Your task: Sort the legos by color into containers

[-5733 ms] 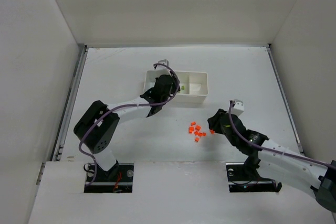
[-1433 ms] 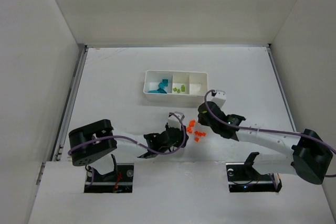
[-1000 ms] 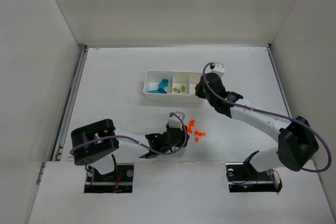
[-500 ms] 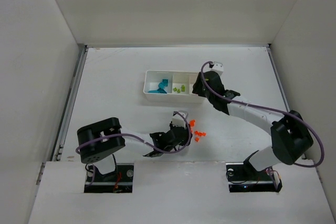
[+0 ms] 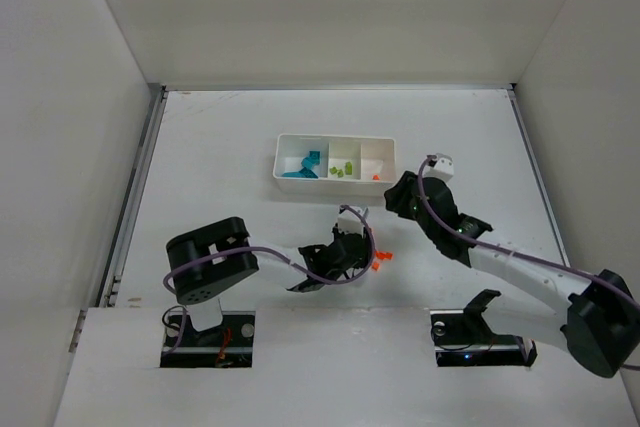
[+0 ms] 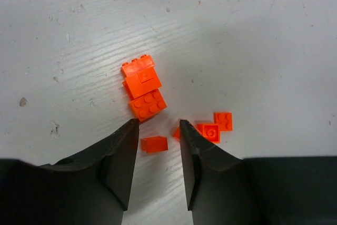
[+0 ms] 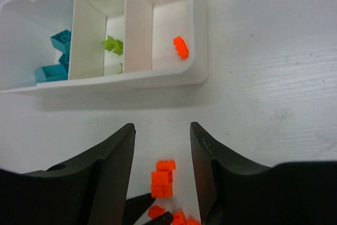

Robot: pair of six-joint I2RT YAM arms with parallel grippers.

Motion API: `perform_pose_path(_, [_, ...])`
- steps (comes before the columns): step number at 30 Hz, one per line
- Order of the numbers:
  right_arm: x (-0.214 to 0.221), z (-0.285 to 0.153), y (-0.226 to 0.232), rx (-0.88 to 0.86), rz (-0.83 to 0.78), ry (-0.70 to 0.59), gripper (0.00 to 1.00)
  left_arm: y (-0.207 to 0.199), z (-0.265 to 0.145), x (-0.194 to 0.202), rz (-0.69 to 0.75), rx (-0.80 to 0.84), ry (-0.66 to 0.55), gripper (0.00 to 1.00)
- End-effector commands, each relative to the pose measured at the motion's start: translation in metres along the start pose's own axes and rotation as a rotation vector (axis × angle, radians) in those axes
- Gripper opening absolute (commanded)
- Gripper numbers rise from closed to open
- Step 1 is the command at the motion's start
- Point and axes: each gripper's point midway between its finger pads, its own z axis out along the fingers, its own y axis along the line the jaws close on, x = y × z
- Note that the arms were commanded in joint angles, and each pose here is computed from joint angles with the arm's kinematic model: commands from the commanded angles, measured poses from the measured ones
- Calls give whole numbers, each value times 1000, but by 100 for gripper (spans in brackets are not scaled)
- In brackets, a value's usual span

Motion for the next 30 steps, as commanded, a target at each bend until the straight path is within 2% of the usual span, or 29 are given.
perform_pose_path(1, [-1,-14,5,-50,67,-34,52,3,4,1,33,-24,5,32])
perform_pose_path(6, [14,-25,-11,-38,87,-14,52,-1,-5,-4,59,-20,9,22])
perform_pose_path(11, [23,-30,-23,-27,88,-5,52,2,-14,-3,89,-35,32,24])
perform_pose_path(15, [25,-35,-21,-45,93,-6,52,5,-18,-9,113,-53,18,19])
perform_pose_path(18, [28,-43,-20,-58,83,5,50,-2,-28,-45,107,-47,-60,18])
perform_pose_path(25, [70,-56,-8,-94,15,131,35,-7,-32,-152,14,-33,-263,19])
perform_pose_path(30, [97,-69,3,-115,-52,191,38,-4,-7,-205,-39,-8,-319,19])
